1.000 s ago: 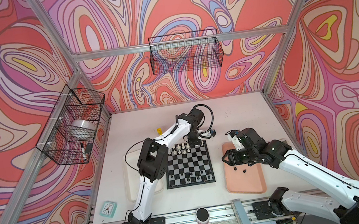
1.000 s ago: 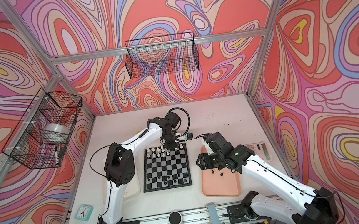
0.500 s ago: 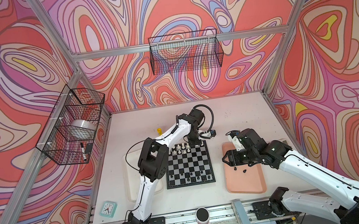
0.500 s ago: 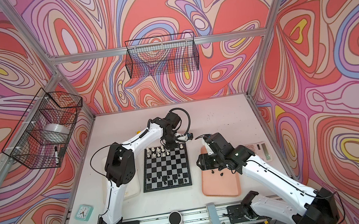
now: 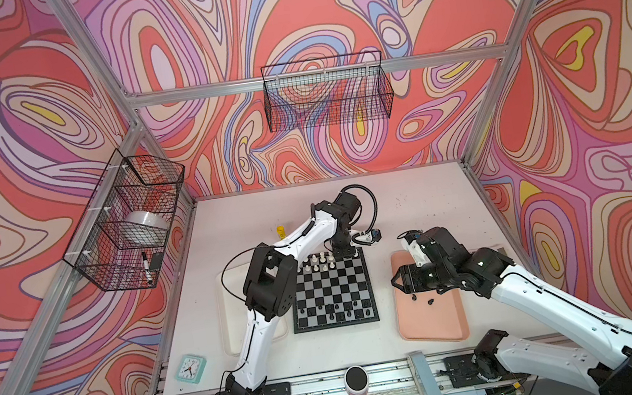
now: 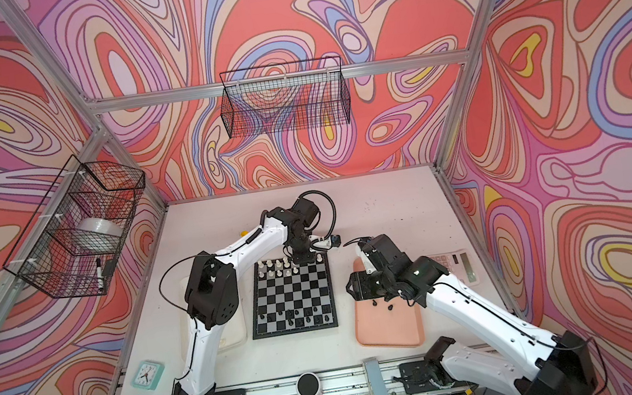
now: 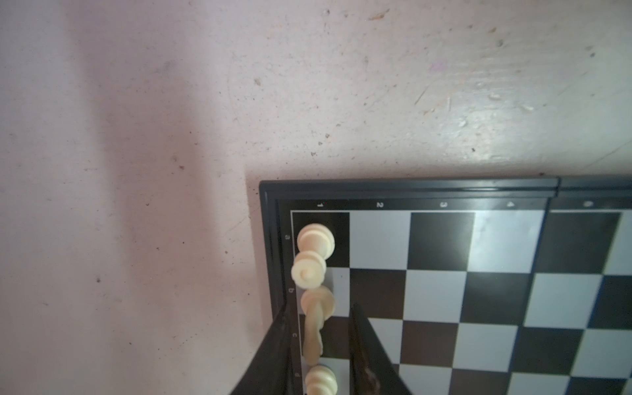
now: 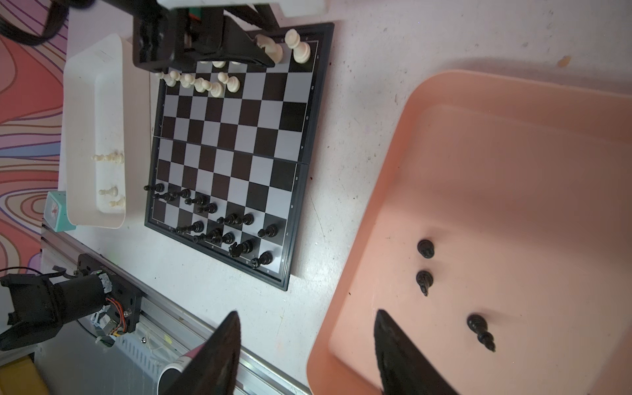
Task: Set up the chess pieces on the board
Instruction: 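Lower the pawn onto the square beside the corner pawn and open the left gripper, then raise the left gripper off the board and move it back over the white tray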
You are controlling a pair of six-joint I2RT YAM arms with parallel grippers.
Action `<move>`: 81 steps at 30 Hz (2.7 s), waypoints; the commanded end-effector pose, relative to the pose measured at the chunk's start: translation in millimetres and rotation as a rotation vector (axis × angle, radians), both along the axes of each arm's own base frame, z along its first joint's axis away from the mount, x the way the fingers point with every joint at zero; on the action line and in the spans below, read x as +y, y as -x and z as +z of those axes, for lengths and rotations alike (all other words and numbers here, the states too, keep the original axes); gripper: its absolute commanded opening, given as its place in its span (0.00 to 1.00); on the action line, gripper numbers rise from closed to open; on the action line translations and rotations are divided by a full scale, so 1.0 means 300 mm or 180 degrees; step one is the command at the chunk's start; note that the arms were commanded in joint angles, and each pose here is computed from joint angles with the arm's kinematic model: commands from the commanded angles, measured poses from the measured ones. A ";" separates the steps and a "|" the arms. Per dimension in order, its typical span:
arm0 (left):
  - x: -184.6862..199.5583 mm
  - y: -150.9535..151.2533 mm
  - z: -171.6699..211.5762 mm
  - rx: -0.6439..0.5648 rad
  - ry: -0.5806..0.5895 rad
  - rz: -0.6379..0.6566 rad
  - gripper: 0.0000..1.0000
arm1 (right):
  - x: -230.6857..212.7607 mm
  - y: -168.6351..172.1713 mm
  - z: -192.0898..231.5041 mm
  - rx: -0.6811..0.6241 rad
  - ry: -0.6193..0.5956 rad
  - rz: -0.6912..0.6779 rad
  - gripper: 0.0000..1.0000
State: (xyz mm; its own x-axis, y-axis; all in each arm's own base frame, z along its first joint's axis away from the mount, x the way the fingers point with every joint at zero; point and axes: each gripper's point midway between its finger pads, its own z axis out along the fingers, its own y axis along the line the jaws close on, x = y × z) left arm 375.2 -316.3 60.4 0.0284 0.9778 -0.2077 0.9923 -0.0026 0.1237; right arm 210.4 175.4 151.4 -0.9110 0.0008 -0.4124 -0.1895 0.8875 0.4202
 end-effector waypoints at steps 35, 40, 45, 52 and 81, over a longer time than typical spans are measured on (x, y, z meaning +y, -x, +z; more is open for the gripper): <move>0.166 0.180 0.445 0.0198 0.0383 0.0309 0.47 | 0.086 -0.021 0.095 -0.0179 -0.0288 0.0342 0.62; 0.367 0.224 0.510 0.0310 0.0443 0.0775 0.47 | 0.102 -0.055 0.065 -0.0145 -0.0211 0.0367 0.59; 0.617 0.264 0.503 0.0319 0.0470 0.1389 0.47 | 0.082 -0.101 0.055 -0.0355 -0.0009 0.0269 0.55; 0.865 0.353 0.406 0.0399 0.0512 0.2067 0.47 | 0.139 -0.128 0.031 -0.0270 -0.0080 0.0397 0.55; 1.081 0.497 0.164 0.0436 0.0093 0.2266 0.40 | 0.181 -0.156 -0.004 -0.0285 -0.0174 0.0433 0.56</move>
State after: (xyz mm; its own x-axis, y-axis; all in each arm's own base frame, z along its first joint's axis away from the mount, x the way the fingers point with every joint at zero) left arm 235.2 2.8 116.2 -0.6768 0.7033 -0.2172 0.7227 0.6910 -0.0146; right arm 259.4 228.9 148.4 -0.8698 -0.0920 -0.4848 -0.3362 0.8296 0.4457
